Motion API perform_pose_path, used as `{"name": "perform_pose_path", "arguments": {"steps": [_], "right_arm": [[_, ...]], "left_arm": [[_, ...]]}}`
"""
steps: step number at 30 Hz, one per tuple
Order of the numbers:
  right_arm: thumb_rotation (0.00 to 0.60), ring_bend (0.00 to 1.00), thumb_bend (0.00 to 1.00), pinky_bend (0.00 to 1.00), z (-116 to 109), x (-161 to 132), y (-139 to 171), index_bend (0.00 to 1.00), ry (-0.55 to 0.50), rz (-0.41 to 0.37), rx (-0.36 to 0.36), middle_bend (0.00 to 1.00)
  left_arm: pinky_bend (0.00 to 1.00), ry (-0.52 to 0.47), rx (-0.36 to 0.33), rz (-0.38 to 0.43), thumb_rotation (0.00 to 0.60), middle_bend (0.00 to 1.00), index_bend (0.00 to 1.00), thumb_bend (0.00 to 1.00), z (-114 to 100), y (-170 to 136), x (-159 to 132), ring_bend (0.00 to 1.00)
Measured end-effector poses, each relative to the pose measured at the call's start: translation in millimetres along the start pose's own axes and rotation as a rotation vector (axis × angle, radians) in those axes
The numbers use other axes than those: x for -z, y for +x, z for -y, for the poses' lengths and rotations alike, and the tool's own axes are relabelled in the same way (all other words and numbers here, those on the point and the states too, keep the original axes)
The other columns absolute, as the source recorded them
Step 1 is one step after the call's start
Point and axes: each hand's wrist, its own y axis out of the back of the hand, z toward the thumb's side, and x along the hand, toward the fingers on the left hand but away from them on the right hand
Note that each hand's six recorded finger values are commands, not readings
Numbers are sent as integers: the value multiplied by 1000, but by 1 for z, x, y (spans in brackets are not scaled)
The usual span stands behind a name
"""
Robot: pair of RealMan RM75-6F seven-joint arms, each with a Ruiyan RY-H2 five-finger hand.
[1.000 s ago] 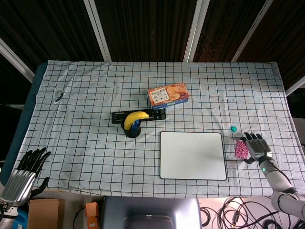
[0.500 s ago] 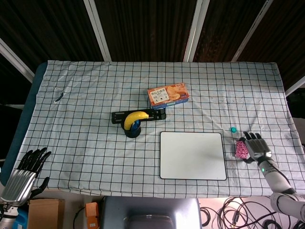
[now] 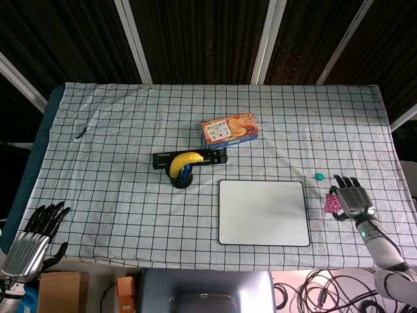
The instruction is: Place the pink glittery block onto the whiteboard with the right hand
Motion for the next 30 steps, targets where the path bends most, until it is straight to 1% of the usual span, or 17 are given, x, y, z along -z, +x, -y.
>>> {"name": "perform_pose_path", "arguments": {"steps": [4, 7, 8, 10, 14, 18, 20, 24, 26, 30], "right_arm": [[600, 0, 189, 0, -11, -23, 3, 308, -2, -58, 28, 0], [600, 0, 189, 0, -20, -47, 3, 308, 23, -110, 51, 0], [600, 0, 189, 0, -24, -60, 2, 308, 41, -136, 61, 0], [600, 0, 189, 0, -26, -74, 1, 305, 62, -162, 70, 0], [600, 0, 189, 0, -25, -117, -4, 298, 106, -226, 82, 0], [600, 0, 189, 0, -18, -149, -8, 272, 126, -260, 74, 0], [600, 0, 189, 0, -16, -158, -9, 242, 133, -269, 70, 0], [600, 0, 189, 0, -10, -161, -8, 199, 137, -277, 53, 0], [600, 0, 189, 0, -10, -158, -7, 183, 139, -274, 53, 0], [600, 0, 189, 0, -19, -147, -6, 153, 124, -256, 58, 0]], "left_arm": [[31, 0, 3, 4, 600, 0, 0, 407, 1, 1, -1, 0], [31, 1, 4, 7, 600, 0, 0, 407, 1, 2, -1, 0], [31, 1, 4, 8, 600, 0, 0, 407, 1, 2, -1, 0], [31, -1, 1, 8, 600, 0, 0, 407, 0, 1, -1, 0], [31, -5, 1, 7, 600, 0, 0, 407, -1, 0, 0, 0], [31, -5, 5, 9, 600, 0, 0, 406, -1, -1, 1, 0], [31, -5, 4, 10, 600, 0, 0, 406, -1, -1, 1, 0], [31, -6, 3, 10, 600, 0, 0, 408, -1, -1, 2, 0], [31, -6, 4, 8, 600, 0, 0, 408, -1, -1, 2, 0], [31, -4, 5, 7, 600, 0, 0, 407, 0, -3, 1, 0]]}}
